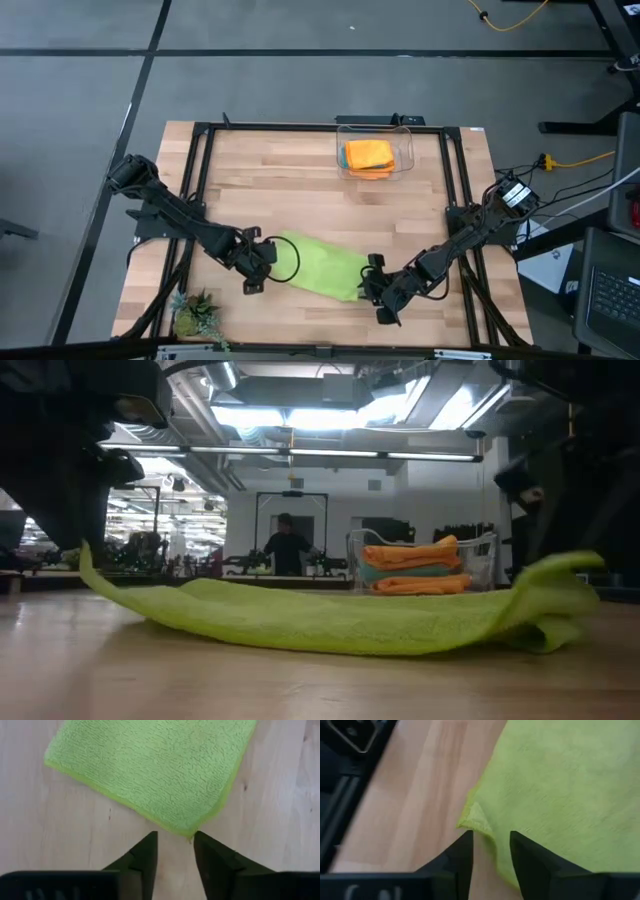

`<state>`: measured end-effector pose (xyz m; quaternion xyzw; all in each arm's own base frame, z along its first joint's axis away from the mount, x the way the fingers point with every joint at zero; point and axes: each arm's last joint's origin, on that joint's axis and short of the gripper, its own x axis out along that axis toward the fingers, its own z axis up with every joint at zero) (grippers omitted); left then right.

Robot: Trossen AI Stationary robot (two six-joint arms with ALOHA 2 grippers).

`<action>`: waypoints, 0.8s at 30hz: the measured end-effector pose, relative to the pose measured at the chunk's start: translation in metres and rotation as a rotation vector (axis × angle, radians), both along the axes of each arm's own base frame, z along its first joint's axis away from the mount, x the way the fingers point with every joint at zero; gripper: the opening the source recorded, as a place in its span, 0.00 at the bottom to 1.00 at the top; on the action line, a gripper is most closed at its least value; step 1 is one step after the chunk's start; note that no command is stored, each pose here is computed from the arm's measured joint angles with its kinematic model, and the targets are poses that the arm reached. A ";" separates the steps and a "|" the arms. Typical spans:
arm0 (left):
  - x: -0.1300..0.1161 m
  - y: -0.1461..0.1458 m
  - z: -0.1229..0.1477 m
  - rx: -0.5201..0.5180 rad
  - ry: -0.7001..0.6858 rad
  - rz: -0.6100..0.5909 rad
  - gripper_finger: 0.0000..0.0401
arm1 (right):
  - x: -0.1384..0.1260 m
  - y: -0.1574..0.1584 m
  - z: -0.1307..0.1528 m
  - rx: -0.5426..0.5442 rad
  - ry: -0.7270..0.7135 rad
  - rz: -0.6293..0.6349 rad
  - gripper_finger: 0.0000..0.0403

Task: Fold microfiber towels
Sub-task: Fold the green microfiber towel

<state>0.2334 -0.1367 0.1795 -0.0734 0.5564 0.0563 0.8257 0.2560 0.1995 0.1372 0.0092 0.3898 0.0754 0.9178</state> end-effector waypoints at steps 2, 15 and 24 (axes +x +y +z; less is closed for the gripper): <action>0.000 0.000 0.001 -0.006 0.002 -0.002 0.33 | 0.000 0.001 0.000 0.041 0.018 -0.012 0.36; 0.018 -0.003 0.053 0.041 -0.023 -0.077 0.37 | 0.016 0.006 0.042 -0.184 0.016 -0.198 0.39; 0.025 0.023 0.053 0.002 0.055 -0.062 0.35 | 0.047 -0.029 0.059 -0.088 -0.061 -0.531 0.39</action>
